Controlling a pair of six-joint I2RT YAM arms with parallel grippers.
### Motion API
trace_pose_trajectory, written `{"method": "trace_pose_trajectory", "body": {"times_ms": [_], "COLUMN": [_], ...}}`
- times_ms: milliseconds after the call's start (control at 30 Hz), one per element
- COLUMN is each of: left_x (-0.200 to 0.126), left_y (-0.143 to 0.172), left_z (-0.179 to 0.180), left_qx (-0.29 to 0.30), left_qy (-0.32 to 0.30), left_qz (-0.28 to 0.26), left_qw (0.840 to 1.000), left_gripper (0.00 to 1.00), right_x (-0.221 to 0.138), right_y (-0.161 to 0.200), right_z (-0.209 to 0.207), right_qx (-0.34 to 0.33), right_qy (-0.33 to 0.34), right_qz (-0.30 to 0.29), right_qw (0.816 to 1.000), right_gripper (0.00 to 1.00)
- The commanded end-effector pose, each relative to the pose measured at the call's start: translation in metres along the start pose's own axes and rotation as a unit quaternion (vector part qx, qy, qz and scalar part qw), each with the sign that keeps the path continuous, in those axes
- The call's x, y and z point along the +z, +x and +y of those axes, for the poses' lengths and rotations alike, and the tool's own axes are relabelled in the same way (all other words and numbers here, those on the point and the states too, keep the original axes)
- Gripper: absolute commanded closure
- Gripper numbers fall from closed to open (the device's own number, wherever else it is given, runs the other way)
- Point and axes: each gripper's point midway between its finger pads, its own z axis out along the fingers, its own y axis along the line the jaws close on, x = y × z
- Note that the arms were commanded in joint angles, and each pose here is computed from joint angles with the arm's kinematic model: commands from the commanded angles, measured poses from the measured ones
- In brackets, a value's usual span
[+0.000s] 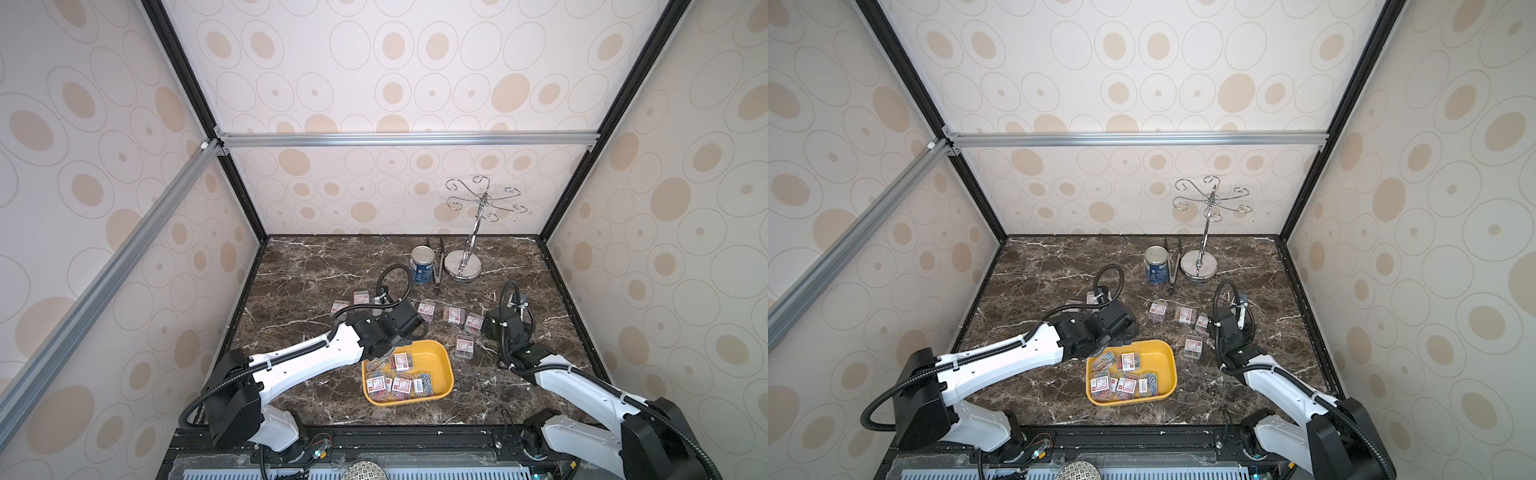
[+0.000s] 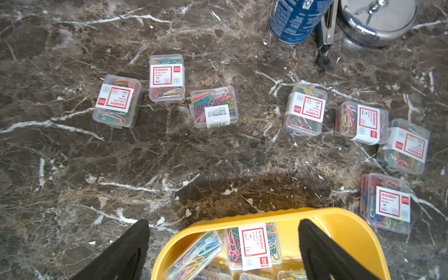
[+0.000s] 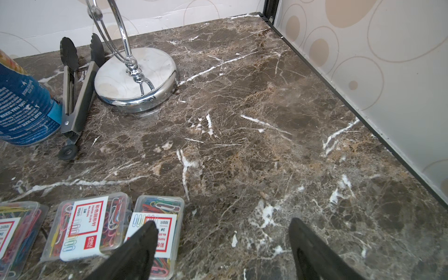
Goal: Take the paper clips out of the storage box
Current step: Pick up the boxed paper clips from the storage box.
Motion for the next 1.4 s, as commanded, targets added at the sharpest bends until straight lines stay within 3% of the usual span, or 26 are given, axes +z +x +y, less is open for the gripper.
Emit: {"method": "trace_pose_trajectory", "body": {"times_ms": [0,467,733,1267,1367], "left_x": [0.000,0.025,0.042,0.056,0.056], "left_y": [0.007,0.062,0.077,0.106,0.108], "left_z": [-0.012,-0.058,-0.071,-0.044,-0.036], "left_qx": [-0.005,0.026,0.026,0.001,-0.004], "left_qy": [0.008,0.013,0.005,-0.029,-0.039], "left_qz": [0.012,0.064,0.084,0.108,0.107], "left_qw": [1.000,0.998,0.996,0.994,0.994], "left_gripper": [0.06,0.07,0.07,0.08,0.03], "right_x": [-0.002,-0.002,-0.003,-0.005,-0.005], "right_y": [-0.005,-0.005,-0.005,-0.005,-0.006], "right_z": [-0.002,-0.002,-0.003,-0.004,-0.004], "right_qx": [0.008,0.008,0.009,0.012,0.013], "right_qy": [0.005,0.004,0.003,0.000,0.000], "right_qz": [-0.007,-0.007,-0.008,-0.012,-0.013], "right_qw": [1.000,1.000,1.000,1.000,1.000], "right_gripper": [0.14,0.15,0.15,0.15,0.15]}}
